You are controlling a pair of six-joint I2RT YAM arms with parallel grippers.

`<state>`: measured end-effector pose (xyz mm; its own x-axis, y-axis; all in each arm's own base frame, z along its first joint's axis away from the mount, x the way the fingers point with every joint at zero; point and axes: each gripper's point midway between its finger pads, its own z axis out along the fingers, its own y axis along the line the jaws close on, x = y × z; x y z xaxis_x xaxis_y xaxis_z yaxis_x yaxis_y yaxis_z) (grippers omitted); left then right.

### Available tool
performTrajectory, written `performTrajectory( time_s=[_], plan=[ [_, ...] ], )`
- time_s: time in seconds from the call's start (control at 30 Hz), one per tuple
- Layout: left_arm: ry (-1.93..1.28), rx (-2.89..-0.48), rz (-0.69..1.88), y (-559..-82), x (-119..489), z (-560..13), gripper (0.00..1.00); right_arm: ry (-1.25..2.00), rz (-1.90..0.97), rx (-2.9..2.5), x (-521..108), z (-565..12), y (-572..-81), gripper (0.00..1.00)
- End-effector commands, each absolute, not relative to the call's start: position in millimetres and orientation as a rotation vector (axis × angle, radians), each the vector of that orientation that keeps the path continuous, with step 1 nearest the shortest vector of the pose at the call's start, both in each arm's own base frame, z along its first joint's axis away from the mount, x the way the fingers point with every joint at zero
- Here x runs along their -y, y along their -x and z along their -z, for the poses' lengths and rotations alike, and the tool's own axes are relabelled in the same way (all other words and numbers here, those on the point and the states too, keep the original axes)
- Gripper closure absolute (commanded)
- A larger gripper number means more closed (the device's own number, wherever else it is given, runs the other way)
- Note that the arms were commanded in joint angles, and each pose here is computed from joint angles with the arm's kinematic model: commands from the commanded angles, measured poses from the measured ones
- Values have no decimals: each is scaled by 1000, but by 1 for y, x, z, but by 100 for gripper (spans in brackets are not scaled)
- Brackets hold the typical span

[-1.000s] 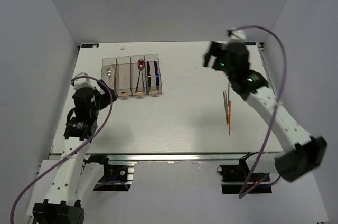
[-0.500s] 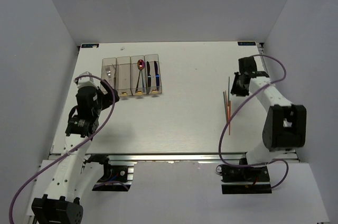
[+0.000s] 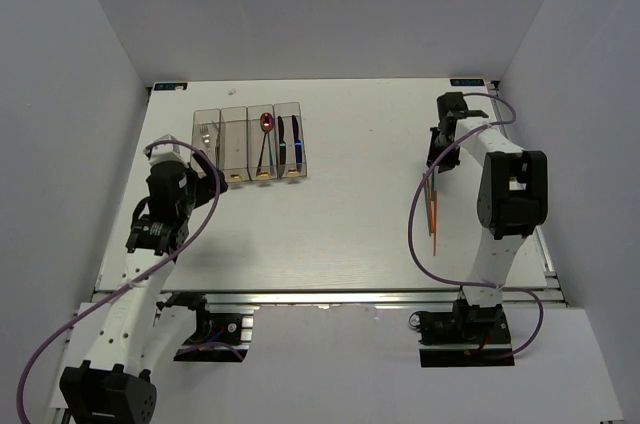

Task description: Sort the eating utensils into containers

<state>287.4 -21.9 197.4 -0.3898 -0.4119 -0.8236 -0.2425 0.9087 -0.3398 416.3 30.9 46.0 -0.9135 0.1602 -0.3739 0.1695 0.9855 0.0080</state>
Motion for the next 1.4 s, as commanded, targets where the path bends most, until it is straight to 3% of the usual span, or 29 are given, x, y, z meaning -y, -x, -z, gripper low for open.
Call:
performTrajectory(
  time_s=[0.0, 0.37, 0.6, 0.67, 0.83, 1.0, 1.07, 1.13, 1.23, 1.37],
  plan=[
    [450, -1999, 209, -289, 26, -197, 2, -208, 60, -2764, -27, -48, -414, 68],
    [441, -2000, 219, -289, 27, -197, 2, -199, 53, -2844, -25, -11, -388, 71],
    [442, -2004, 216, -289, 27, -197, 2, -192, 4, -2842, -30, -8, -393, 97],
    [442, -2003, 218, -289, 28, -197, 2, -193, 19, -2831, -29, -12, -397, 100],
    [399, -1961, 324, -291, 43, -216, 2, -242, 57, -2718, -22, -51, -416, 100],
    [248, -1801, 738, -293, 102, -299, 2, -182, -14, -2494, -49, -133, -425, 100],
    [236, -1698, 848, -296, 113, -338, 2, -5, -202, -2446, -109, -162, -417, 100],
    [190, -1737, 985, -301, 134, -339, 2, 183, -486, -2401, -177, -181, -396, 100],
    [100, -1648, 1265, -297, 171, -362, 3, 518, -1212, -2108, -286, -251, -318, 100],
    [109, -1695, 1340, -293, 186, -345, 4, 644, -1536, -1852, -338, -296, -268, 100]
  ],
)
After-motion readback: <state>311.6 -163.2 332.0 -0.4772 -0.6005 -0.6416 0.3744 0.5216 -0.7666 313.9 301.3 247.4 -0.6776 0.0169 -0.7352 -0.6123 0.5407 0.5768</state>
